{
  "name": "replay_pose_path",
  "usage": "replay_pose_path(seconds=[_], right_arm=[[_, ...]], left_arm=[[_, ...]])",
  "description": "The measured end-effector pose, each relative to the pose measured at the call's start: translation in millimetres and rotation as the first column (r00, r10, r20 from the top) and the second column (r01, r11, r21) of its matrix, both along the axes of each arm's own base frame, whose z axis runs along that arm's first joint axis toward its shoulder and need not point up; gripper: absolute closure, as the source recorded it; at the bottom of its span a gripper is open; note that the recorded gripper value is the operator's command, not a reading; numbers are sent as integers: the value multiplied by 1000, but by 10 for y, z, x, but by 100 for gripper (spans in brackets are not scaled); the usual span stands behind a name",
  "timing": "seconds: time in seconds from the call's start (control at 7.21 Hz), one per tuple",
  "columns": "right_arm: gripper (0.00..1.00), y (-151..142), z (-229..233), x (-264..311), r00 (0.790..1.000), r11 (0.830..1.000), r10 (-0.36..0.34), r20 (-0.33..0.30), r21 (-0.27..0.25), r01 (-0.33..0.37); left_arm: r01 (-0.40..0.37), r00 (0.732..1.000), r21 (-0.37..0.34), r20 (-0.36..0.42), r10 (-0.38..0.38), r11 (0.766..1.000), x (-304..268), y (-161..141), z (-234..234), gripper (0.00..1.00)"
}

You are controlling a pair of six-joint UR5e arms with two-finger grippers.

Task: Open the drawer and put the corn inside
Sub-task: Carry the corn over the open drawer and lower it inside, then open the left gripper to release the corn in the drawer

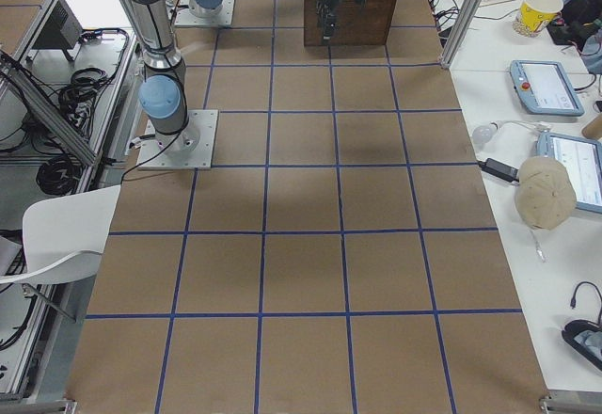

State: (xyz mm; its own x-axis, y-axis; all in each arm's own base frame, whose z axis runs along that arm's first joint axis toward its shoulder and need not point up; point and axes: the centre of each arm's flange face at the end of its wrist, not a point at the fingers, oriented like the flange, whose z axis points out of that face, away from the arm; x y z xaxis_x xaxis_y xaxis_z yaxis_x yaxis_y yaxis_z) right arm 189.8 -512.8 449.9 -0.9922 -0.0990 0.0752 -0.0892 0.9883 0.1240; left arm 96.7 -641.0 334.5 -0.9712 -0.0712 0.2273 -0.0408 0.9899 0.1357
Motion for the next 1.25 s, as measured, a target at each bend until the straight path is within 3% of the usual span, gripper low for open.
replay_pose_path(seconds=[0.83, 1.25], right_arm=[[0, 0, 0, 0, 1000, 1000, 0, 0, 0, 0], [0, 0, 0, 0, 1000, 1000, 0, 0, 0, 0]], left_arm=[[22, 996, -39, 92, -18, 999, -144, 110, 897, 0], [40, 985, -50, 168, -31, 998, -863, 186, 1217, 0]])
